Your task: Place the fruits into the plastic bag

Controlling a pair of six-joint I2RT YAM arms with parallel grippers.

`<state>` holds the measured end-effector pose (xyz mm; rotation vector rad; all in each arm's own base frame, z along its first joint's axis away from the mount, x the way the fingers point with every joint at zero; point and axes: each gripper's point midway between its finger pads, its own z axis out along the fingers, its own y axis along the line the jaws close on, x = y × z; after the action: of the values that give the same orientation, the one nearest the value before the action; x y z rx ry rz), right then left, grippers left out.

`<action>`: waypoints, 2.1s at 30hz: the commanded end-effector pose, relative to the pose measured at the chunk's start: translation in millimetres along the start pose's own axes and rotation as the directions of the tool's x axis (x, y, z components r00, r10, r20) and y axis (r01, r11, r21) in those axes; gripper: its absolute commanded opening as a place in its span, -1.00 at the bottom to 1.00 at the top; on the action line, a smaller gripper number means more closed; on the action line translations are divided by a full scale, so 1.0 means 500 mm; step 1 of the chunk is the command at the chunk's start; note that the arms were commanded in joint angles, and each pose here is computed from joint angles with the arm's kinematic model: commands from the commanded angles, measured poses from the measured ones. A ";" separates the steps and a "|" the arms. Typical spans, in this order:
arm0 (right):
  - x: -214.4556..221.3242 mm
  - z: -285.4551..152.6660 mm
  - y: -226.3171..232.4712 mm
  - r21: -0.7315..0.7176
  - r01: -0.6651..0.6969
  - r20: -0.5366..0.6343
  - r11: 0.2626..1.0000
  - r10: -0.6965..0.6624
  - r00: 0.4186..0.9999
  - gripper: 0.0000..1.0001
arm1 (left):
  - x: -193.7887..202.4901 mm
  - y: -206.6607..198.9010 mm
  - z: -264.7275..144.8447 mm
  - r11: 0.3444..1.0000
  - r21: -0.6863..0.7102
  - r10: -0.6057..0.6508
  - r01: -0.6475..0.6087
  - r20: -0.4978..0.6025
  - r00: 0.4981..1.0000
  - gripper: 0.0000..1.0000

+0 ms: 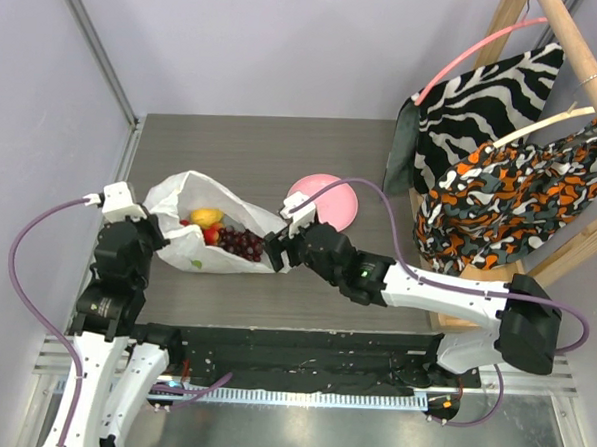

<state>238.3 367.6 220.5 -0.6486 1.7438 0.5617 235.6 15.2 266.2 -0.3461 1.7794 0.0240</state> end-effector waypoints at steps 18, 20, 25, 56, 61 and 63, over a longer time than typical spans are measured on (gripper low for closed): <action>-0.352 -0.065 0.038 -0.061 0.057 0.171 0.996 -0.046 0.984 -0.98 | -0.177 -0.063 0.056 0.999 -0.010 0.046 -0.047 -0.049 0.998 -0.99; -0.419 -0.079 0.044 -0.072 0.070 0.213 0.995 -0.054 0.975 -0.98 | -0.255 -0.068 0.026 0.998 -0.008 0.063 -0.063 -0.012 0.998 -0.99; -0.462 -0.052 0.037 -0.008 0.056 0.194 0.998 -0.054 0.979 -0.98 | -0.309 -0.026 0.020 0.971 -0.121 0.200 -0.206 -0.057 0.978 -0.99; -0.277 -0.002 -0.019 0.159 0.009 0.010 0.987 -0.011 1.000 0.47 | -0.199 -0.097 0.066 0.975 0.103 0.214 -0.199 -0.168 0.962 0.86; -0.297 -0.015 0.000 0.089 -0.003 0.037 0.996 0.000 0.999 0.86 | -0.251 -0.114 0.029 0.972 0.156 0.181 -0.176 -0.021 0.983 1.00; -0.305 -0.017 0.006 0.065 -0.009 0.047 0.998 0.006 0.999 0.92 | -0.269 -0.126 0.018 0.966 0.192 0.166 -0.171 0.040 0.985 1.00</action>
<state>267.2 382.2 321.8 -0.6271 1.8154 0.3918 285.6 -2.7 358.5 -0.0909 1.9702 0.0636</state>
